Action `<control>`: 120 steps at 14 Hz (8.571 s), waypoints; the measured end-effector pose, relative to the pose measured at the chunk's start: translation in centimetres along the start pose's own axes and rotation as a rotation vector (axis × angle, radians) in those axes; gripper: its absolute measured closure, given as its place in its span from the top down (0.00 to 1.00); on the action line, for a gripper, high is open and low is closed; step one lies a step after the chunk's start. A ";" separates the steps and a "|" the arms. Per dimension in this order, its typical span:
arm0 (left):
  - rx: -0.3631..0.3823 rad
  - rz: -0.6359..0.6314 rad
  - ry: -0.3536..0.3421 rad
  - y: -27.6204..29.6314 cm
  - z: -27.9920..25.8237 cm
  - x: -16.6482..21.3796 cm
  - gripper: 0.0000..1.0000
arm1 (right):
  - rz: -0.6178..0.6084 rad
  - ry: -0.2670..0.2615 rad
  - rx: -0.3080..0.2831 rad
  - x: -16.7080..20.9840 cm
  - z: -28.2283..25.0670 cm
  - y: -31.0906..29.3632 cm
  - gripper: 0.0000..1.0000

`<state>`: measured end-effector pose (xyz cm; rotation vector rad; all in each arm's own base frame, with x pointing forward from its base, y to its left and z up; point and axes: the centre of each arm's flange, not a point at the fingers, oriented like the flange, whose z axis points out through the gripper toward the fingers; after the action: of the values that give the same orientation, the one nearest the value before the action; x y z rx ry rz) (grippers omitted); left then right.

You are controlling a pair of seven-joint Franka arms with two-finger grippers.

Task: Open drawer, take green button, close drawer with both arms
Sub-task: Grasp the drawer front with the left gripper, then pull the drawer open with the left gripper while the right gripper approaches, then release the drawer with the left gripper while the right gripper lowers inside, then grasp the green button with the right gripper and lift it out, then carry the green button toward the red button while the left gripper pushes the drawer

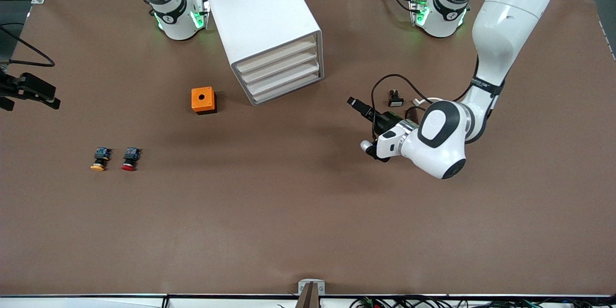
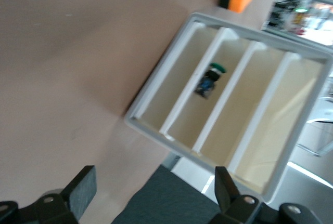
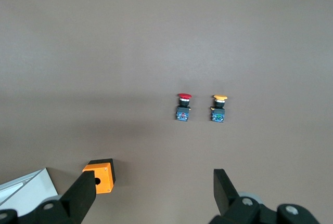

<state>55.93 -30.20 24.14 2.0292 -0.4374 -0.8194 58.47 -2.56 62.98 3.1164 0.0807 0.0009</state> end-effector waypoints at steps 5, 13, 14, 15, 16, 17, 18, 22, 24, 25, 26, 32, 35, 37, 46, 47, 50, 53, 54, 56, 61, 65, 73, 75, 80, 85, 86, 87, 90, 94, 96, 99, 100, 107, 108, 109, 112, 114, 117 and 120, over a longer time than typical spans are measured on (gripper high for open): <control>-0.159 0.018 -0.019 -0.4 4.5 1.7 1.00 | 0.018 -0.020 -0.004 1.3 1.8 -2.6 1.00; -0.258 0.123 -0.015 0.2 13.6 4.1 1.00 | 0.125 -0.061 -0.017 2.6 4.5 -7.0 1.00; -0.264 0.145 -0.008 -0.2 14.5 4.2 1.00 | 0.138 -0.064 -0.018 2.7 4.7 -7.1 1.00; -0.274 0.167 -0.004 -0.4 15.4 4.3 1.00 | 0.144 -0.068 -0.019 2.7 4.8 -7.1 1.00; -0.279 0.184 -0.004 -0.6 16.2 4.3 1.00 | 0.146 -0.072 -0.019 2.7 4.9 -7.0 1.00; -0.281 0.195 -0.006 -0.8 17.0 4.3 1.00 | 0.148 -0.076 -0.020 2.7 5.0 -7.0 1.00; -0.278 0.199 -0.004 -1.0 17.6 4.3 1.00 | 0.150 -0.079 -0.021 2.7 5.1 -7.0 1.00; -0.282 0.236 0.018 -0.8 20.6 4.4 1.00 | 0.185 -0.106 -0.027 2.6 5.5 -7.7 1.00; -0.276 0.239 0.015 -0.7 22.2 4.3 1.00 | 0.250 -0.116 -0.035 2.4 5.7 -9.4 1.00; -0.281 0.238 0.017 -0.8 22.7 4.2 1.00 | 0.286 -0.120 -0.041 2.2 5.8 -10.6 1.00; -0.288 0.244 0.019 -0.9 23.2 4.2 1.00 | 0.317 -0.124 -0.046 2.1 5.9 -11.8 1.00; -0.332 0.287 0.044 -1.6 26.0 4.3 0.86 | 0.384 -0.146 -0.063 1.8 6.8 -13.4 1.00; -0.340 0.301 0.051 -1.4 27.4 4.3 0.55 | 0.424 -0.154 -0.071 1.6 6.9 -14.0 1.00; -0.337 0.300 0.054 -1.4 27.5 4.3 0.34 | 0.450 -0.156 -0.076 1.4 6.9 -14.9 1.00; -0.322 0.307 0.082 -1.9 26.1 5.0 0.14 | 0.562 -0.168 -0.063 0.1 6.8 -21.1 1.00; -0.317 0.305 0.091 -2.0 25.5 5.3 0.14 | 0.577 -0.180 -0.042 0.0 6.7 -21.3 1.00; -0.301 0.300 0.124 -2.4 23.1 6.2 0.14 | 0.623 -0.191 -0.024 -0.2 6.7 -22.2 1.00; -0.295 0.298 0.146 -3.0 21.5 7.0 0.14 | 0.647 -0.189 -0.031 -1.0 6.7 -25.1 1.00; -0.296 0.297 0.153 -3.2 21.0 7.3 0.14 | 0.656 -0.188 -0.035 -1.4 7.0 -26.3 1.00; -0.294 0.295 0.172 -3.7 19.5 7.7 0.14 | 0.687 -0.178 -0.038 -1.9 8.0 -28.5 1.00; -0.282 0.293 0.225 -4.9 15.9 8.2 0.14 | 0.788 -0.147 -0.038 -4.0 13.8 -34.8 1.00; -0.261 0.289 0.273 -6.0 12.7 8.6 0.14 | 0.835 -0.175 -0.007 -6.2 18.2 -39.7 1.00; -0.176 0.237 0.295 -7.7 9.7 8.8 0.70 | 0.908 -0.158 0.032 -6.0 23.3 -44.2 1.00; -0.119 0.192 0.288 -7.6 6.7 9.0 0.90 | 0.908 -0.154 0.025 -6.4 24.7 -45.6 1.00; 0.013 0.135 0.257 -5.6 0.4 8.7 1.00 | 0.925 -0.126 0.039 -6.7 27.7 -48.5 1.00; 0.165 0.082 0.273 -4.5 -4.1 7.6 1.00 | 0.929 -0.132 0.011 -6.7 29.9 -48.9 1.00; 0.204 0.074 0.273 -4.4 -5.0 7.2 1.00 | 0.928 -0.134 0.004 -6.7 30.4 -48.9 1.00; 0.243 0.065 0.274 -4.3 -5.9 6.8 1.00 | 0.926 -0.136 -0.004 -6.8 30.9 -49.1 1.00; 0.366 0.036 0.280 -3.8 -8.7 5.5 1.00 | 0.912 -0.142 -0.028 -7.7 32.5 -50.1 1.00; 0.539 -0.030 0.294 -2.6 -12.0 4.0 1.00 | 0.906 -0.146 -0.050 -8.0 34.2 -50.7 1.00; 0.629 -0.065 0.306 -1.4 -13.2 3.3 1.00 | 0.900 -0.146 -0.053 -8.1 34.5 -51.1 1.00; 0.754 -0.114 0.324 0.9 -14.1 2.4 1.00 | 0.892 -0.147 -0.059 -8.5 34.9 -51.5 0.88; 0.778 -0.138 0.333 1.5 -13.9 2.4 1.00 | 0.891 -0.147 -0.060 -8.5 35.0 -51.6 0.78; 0.877 -0.375 0.431 6.2 -8.6 3.7 1.00 | 0.883 -0.138 -0.044 -8.3 34.5 -52.4 0.44; 0.875 -0.404 0.445 6.6 -7.9 3.9 1.00 | 0.881 -0.138 -0.041 -8.1 34.0 -52.6 0.44; 0.873 -0.425 0.455 6.9 -7.3 4.0 1.00 | 0.878 -0.144 -0.050 -8.0 33.3 -52.8 0.44; 0.867 -0.476 0.479 7.7 -6.0 4.3 1.00 | 0.861 -0.197 -0.135 -7.0 28.8 -52.3 0.44; 0.860 -0.515 0.508 8.4 -5.1 4.6 1.00 | 0.807 -0.239 -0.172 -5.5 24.6 -50.1 0.44; 0.841 -0.583 0.571 9.6 -3.1 5.2 1.00 | 0.677 -0.291 -0.137 -1.8 18.3 -42.2 0.44; 0.807 -0.668 0.653 10.2 -1.0 6.2 1.00 | 0.526 -0.343 -0.077 1.7 14.4 -30.4 0.44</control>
<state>61.08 -38.82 30.63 3.1051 0.3833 -0.2832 58.64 27.55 47.87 2.9062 -0.7175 -0.4988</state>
